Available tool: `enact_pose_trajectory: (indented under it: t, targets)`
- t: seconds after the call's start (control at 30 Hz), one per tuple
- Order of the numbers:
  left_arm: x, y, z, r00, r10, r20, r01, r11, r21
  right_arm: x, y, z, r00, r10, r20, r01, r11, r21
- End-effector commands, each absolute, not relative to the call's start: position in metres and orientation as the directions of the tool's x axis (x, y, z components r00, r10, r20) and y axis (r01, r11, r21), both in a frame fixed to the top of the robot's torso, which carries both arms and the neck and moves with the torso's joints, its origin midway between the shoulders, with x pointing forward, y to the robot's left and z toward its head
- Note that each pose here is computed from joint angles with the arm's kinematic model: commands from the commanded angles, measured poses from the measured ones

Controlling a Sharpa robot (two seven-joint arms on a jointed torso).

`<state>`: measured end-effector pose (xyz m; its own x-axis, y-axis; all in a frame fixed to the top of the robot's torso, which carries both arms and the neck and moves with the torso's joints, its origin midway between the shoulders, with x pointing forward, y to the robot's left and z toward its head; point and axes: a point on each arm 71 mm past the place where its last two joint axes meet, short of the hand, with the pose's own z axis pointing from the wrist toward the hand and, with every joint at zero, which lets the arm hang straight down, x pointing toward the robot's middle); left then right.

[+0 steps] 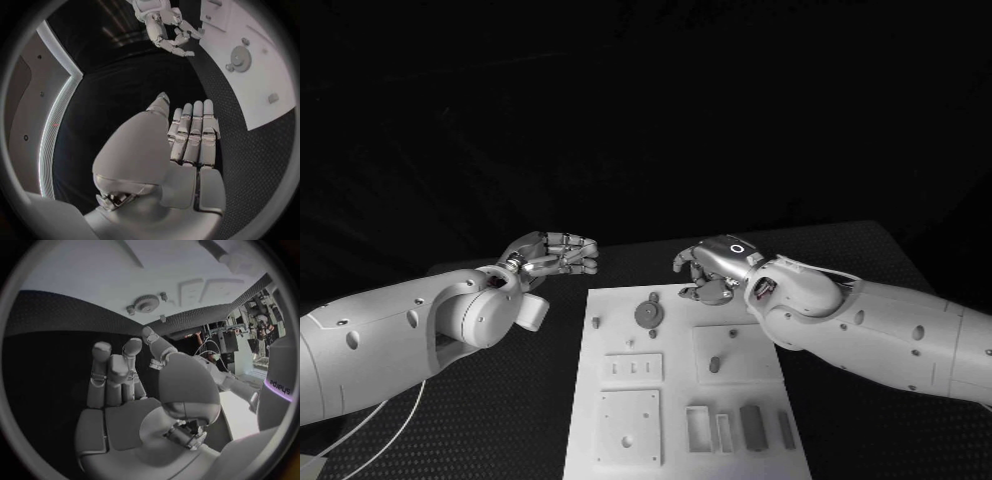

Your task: Assemble the parts on the task board

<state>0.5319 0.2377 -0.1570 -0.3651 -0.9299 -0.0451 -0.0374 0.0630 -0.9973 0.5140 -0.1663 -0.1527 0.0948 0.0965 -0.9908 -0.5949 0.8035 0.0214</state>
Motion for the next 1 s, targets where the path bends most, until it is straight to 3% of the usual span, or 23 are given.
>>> enact_pose_trajectory:
  t: [0.03,0.2,0.5,1.0]
  targets:
    - [0.532,0.234,-0.155,-0.384,-0.923,-0.035,-0.029,0.049,-0.998,0.517,-0.185,-0.15,-0.018,0.231,-0.973,-0.62,0.761,0.192]
    - [0.532,0.233,-0.155,-0.39,-0.92,-0.033,-0.028,0.047,-0.998,0.527,-0.228,-0.15,-0.114,0.318,-0.941,-0.552,0.767,0.326]
    - [0.532,0.232,-0.155,-0.393,-0.919,-0.031,-0.027,0.046,-0.999,0.53,-0.282,-0.154,-0.136,0.306,-0.942,-0.48,0.812,0.332]
    - [0.531,0.232,-0.155,-0.397,-0.917,-0.03,-0.027,0.044,-0.999,0.527,-0.324,-0.173,-0.16,0.276,-0.948,-0.4,0.86,0.318]
